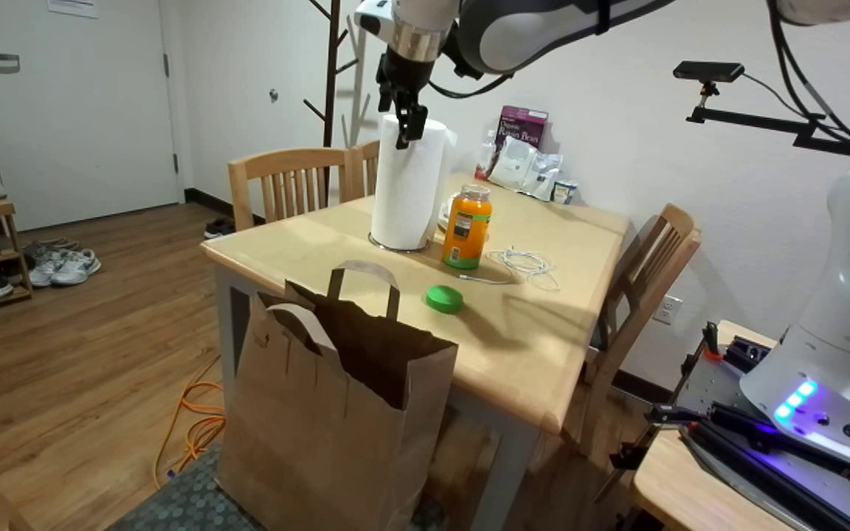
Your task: Put the doll in the bag
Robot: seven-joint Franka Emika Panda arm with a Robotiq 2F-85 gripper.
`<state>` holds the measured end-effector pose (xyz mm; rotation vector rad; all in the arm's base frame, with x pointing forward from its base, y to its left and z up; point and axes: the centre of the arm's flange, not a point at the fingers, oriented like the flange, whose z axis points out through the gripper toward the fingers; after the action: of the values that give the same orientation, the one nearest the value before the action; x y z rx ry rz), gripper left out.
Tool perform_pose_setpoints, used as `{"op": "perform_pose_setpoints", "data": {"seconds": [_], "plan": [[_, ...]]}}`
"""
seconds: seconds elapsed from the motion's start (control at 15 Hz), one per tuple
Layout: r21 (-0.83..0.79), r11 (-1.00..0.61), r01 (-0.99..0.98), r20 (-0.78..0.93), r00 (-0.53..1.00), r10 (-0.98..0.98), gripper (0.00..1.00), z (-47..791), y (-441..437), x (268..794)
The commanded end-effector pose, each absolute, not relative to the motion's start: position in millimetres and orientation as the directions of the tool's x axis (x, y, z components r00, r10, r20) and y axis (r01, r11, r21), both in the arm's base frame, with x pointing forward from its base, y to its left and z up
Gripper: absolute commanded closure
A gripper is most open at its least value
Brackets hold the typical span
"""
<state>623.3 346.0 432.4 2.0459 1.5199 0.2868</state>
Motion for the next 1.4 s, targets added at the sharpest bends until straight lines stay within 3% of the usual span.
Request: {"op": "perform_pose_setpoints", "data": {"seconds": [0.0, 0.33, 0.8, 1.33], "plan": [[0.554, -0.193, 0.81, -0.153, 0.327, 0.933, 0.0, 433, 348, 623], [0.601, -0.429, 0.674, -0.054, 0.57, 0.82, 0.0, 467, 345, 633], [0.564, -0.7, 0.439, 0.09, 0.809, 0.581, 0.0, 544, 244, 593], [0.524, -0.851, 0.025, 0.178, 0.974, 0.139, 0.0, 459, 133, 547]]}}
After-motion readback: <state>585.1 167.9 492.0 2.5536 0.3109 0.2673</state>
